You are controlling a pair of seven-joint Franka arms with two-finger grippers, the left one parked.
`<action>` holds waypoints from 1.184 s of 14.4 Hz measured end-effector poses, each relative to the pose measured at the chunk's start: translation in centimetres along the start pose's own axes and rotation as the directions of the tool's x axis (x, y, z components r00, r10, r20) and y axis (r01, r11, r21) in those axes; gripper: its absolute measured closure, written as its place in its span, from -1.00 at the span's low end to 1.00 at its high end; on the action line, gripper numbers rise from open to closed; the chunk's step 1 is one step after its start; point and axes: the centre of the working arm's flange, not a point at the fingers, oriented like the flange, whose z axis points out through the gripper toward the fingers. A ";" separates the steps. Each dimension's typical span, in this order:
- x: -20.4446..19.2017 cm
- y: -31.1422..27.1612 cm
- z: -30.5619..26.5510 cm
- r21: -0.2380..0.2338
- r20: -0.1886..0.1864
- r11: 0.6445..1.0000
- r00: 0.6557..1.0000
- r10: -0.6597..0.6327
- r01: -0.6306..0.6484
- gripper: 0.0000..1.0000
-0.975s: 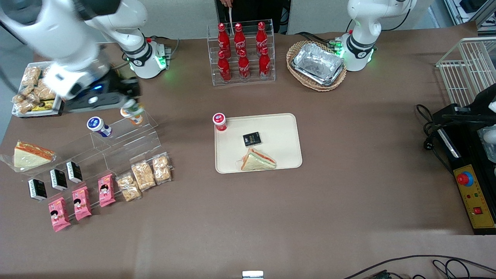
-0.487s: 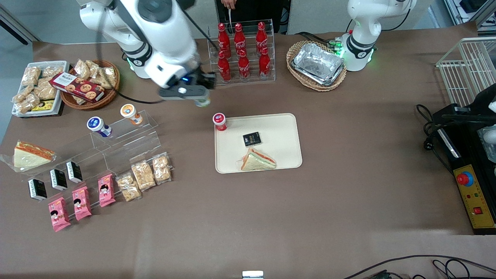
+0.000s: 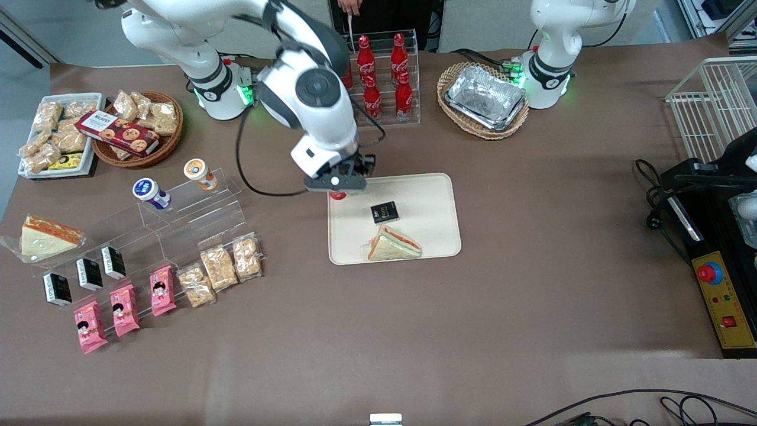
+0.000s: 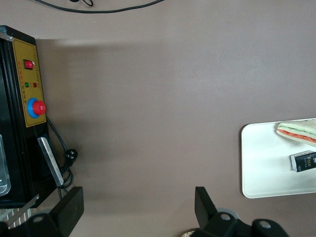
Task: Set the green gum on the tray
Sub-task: 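Carry the green-labelled bottle with the right gripper over the cream tray, then lower the bottle onto the tray beside the black packet and release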
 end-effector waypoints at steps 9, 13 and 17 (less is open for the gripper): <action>-1.4 0.1 15.8 -0.031 -0.095 0.998 0.994 0.044 -0.047 -0.18; -1.9 -0.3 16.7 -0.027 -0.095 0.998 0.994 0.051 -0.053 -0.18; -1.9 -0.2 17.0 -0.029 -0.090 0.998 0.994 0.054 -0.057 -0.18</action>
